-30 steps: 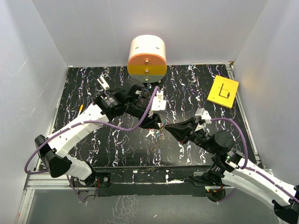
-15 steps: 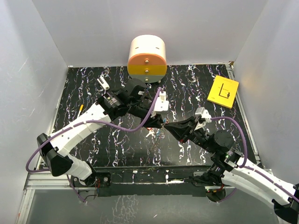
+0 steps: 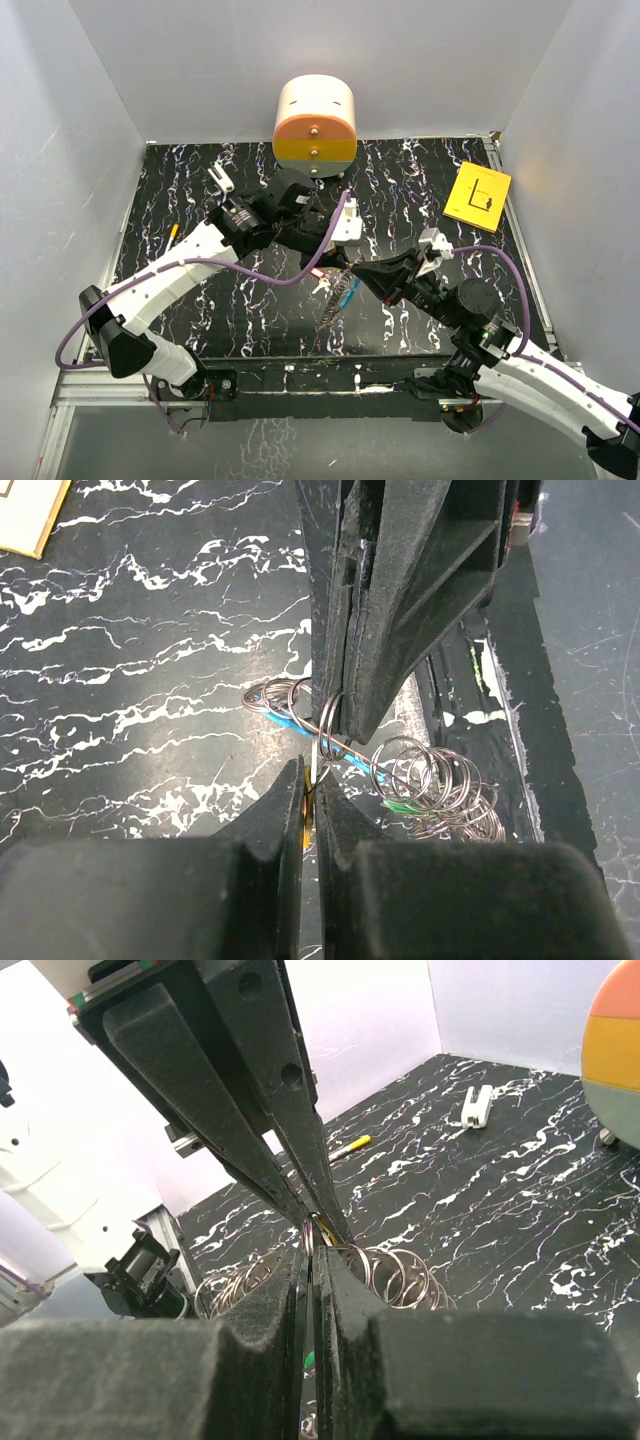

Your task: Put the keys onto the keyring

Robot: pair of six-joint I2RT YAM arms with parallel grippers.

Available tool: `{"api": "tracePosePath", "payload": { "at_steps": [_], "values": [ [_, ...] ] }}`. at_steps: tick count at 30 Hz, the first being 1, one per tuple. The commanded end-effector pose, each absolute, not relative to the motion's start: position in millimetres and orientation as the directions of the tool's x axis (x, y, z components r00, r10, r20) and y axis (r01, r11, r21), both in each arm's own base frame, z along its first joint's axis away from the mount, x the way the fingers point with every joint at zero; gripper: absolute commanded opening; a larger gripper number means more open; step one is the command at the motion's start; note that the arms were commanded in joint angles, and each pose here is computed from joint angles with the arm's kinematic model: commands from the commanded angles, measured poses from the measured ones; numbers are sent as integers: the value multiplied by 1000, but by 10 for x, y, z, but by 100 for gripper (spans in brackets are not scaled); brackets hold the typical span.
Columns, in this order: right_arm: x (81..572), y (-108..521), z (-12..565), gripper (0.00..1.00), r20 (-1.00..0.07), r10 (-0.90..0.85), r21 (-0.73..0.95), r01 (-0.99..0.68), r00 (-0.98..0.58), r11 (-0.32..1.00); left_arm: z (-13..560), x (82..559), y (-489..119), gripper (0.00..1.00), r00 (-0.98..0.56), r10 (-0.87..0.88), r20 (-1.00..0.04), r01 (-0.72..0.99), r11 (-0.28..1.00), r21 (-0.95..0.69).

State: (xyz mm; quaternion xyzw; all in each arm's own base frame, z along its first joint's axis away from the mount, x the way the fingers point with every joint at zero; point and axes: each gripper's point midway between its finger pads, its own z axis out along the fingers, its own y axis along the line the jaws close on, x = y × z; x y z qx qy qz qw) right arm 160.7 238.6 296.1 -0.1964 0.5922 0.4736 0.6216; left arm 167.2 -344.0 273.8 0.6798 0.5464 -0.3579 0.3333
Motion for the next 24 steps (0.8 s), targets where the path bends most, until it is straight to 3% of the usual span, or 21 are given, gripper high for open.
{"api": "tracePosePath", "payload": {
  "at_steps": [1,11,24],
  "values": [
    [1606,2329,3409,8,-857,503,361,-826,-111,434,2874,1609,-3462,0,189,481,-856,974,-200,103],
    [1700,2250,3503,8,-791,595,461,-777,-142,428,2807,1737,-3478,0,217,530,-820,976,-129,176],
    [1699,2091,3487,8,-735,677,416,-799,-14,435,2871,1564,-3564,0,115,492,-863,988,-143,50]
  ]
}}
